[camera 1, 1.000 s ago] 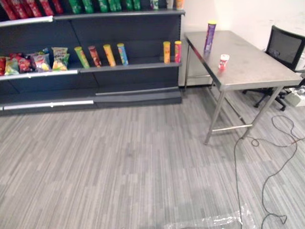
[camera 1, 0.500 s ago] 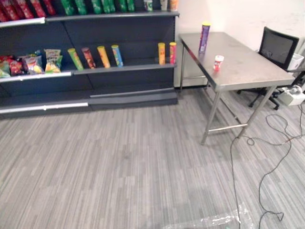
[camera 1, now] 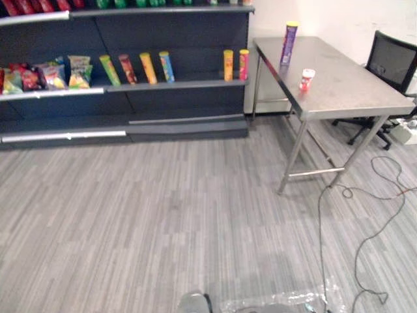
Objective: Put the gum and the chips on the shelf.
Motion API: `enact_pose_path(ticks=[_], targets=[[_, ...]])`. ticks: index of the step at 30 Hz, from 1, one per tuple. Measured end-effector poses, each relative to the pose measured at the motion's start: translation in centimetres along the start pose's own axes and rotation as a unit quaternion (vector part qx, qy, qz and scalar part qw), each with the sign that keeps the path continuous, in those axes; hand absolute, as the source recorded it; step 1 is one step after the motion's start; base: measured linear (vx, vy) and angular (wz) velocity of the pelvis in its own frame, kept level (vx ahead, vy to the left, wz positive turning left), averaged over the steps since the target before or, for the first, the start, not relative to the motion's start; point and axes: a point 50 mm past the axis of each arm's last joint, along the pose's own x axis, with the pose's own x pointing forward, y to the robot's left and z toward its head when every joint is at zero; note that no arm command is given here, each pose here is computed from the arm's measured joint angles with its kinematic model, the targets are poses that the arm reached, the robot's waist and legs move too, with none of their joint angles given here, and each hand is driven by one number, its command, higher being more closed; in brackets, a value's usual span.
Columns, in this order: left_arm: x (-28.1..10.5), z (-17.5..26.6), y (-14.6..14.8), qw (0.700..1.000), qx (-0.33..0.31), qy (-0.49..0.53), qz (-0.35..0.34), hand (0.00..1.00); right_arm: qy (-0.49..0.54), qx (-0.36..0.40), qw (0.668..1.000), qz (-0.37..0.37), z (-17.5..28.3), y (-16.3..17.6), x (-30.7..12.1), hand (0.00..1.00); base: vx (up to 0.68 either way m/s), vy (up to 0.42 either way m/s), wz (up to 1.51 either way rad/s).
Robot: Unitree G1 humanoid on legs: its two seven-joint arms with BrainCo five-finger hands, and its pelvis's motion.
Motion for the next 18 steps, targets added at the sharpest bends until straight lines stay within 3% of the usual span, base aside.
enact_pose_path(ticks=[8, 12, 18], targets=[[-0.2, -0.8, -0.2, 0.999, 0.0, 0.011, -0.031, 0.0, -0.005, -0.01, 1.0, 0.02, 0.6, -0.4, 0.2, 0.0, 0.29, 0.355, -0.22], [0.4, 1.1, 0.2, 0.998, 0.06, -0.007, -0.032, 0.0, -0.002, -0.024, 1.0, 0.02, -0.3, 0.3, -0.1, 0.0, 0.4, 0.39, -0.11], [0.5, 1.0, 0.2, 0.995, 0.097, 0.003, -0.023, 0.0, -0.015, -0.013, 1.0, 0.003, -0.3, 0.1, -0.2, 0.0, 0.37, 0.273, -0.02]])
